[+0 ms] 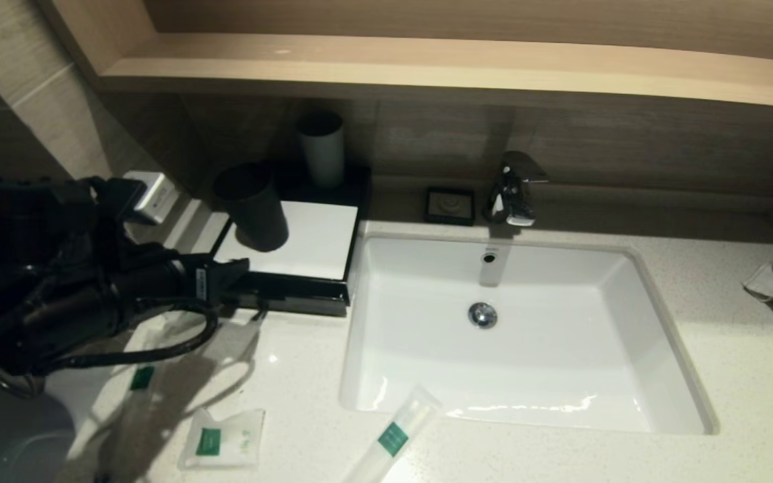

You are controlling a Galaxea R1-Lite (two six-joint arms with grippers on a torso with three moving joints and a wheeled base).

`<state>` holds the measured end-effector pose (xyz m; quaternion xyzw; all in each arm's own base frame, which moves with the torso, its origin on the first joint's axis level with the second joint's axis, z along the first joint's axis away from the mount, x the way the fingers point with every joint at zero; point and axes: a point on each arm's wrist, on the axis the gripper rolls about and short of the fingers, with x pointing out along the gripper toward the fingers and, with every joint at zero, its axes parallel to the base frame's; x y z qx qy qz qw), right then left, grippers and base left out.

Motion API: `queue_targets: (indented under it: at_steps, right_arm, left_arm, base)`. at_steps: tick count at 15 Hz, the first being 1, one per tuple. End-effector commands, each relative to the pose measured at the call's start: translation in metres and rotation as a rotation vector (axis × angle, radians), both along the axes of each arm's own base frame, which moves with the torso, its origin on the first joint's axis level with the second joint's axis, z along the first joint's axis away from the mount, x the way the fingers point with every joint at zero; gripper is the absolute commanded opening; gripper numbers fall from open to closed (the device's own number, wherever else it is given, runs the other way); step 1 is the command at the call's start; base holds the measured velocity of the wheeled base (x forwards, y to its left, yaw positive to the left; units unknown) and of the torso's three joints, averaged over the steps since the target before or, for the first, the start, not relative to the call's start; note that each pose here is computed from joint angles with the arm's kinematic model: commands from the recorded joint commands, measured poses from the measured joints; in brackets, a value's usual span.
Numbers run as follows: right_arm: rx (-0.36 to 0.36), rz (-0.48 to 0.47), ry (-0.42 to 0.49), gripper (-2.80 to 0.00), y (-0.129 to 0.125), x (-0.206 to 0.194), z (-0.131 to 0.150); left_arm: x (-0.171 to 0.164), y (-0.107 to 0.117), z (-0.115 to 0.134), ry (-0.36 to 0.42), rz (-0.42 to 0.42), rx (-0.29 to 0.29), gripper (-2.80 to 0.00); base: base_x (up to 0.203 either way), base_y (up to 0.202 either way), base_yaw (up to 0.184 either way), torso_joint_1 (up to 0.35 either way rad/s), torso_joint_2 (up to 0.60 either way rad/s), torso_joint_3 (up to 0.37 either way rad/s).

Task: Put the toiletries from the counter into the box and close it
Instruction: Pick up the cup

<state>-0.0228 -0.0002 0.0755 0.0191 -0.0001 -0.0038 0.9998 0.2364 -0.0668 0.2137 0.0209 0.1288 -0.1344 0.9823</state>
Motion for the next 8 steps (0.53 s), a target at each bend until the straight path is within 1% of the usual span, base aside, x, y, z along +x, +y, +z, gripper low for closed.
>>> queue_targets:
  at_steps: [1,3,4,8]
  right_arm:
    - [0.0,0.0,0.0,-2.8,0.0,0.0,0.0]
    - [0.0,0.0,0.0,-2.8,0.0,0.0,0.0]
    - [0.0,0.0,0.0,-2.8,0.0,0.0,0.0]
    - [0.0,0.0,0.002,-2.8,0.0,0.0,0.0]
  left_arm:
    - [0.009,-0.004,-0.005,-0.019,0.022,0.004,0.0]
    - [0.017,-0.012,-0.008,-0.068,0.048,0.001,0.0]
    - [0.019,-0.015,-0.009,-0.075,0.05,0.001,0.0]
    - [0.02,-0.023,-0.015,-0.066,0.032,-0.014,0.0]
  base:
    - [0.0,0.0,0.0,0.0,0.0,0.0]
    - [0.0,0.0,0.0,0.0,0.0,0.0]
    - [0.0,0.0,0.0,0.0,0.0,0.0]
    - [0.0,0.0,0.0,0.0,0.0,0.0]
